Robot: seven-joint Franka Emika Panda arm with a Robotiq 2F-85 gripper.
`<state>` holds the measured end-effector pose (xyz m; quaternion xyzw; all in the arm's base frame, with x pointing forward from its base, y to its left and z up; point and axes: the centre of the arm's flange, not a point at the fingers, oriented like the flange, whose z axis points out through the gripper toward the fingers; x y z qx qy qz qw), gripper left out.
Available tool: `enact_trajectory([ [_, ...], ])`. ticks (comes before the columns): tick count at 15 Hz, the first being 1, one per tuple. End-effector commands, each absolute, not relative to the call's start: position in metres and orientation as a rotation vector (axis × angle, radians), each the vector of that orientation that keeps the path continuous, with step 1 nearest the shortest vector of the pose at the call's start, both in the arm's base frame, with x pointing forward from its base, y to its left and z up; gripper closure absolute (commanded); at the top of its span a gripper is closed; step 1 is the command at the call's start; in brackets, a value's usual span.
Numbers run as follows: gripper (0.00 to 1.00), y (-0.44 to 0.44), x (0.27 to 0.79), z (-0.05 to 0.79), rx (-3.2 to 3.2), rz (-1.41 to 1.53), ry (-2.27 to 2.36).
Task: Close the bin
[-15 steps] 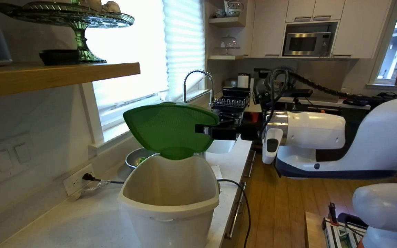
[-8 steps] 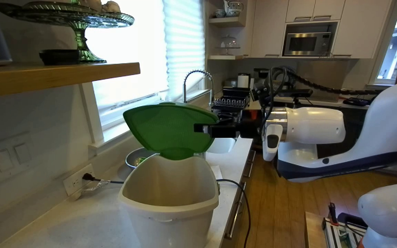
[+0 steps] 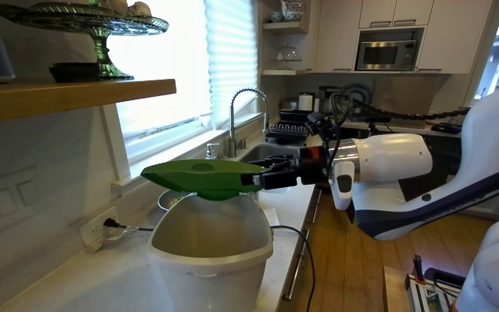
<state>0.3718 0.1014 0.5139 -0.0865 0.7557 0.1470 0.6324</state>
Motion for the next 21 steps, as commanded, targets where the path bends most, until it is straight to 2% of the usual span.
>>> enact_trajectory([
  [1,0.0,0.097,0.372,0.512,-0.24,0.373,1.747],
  [10,0.0,0.111,0.36,0.529,-0.207,0.421,1.896],
  [21,0.0,0.114,0.364,0.539,-0.188,0.46,1.82],
])
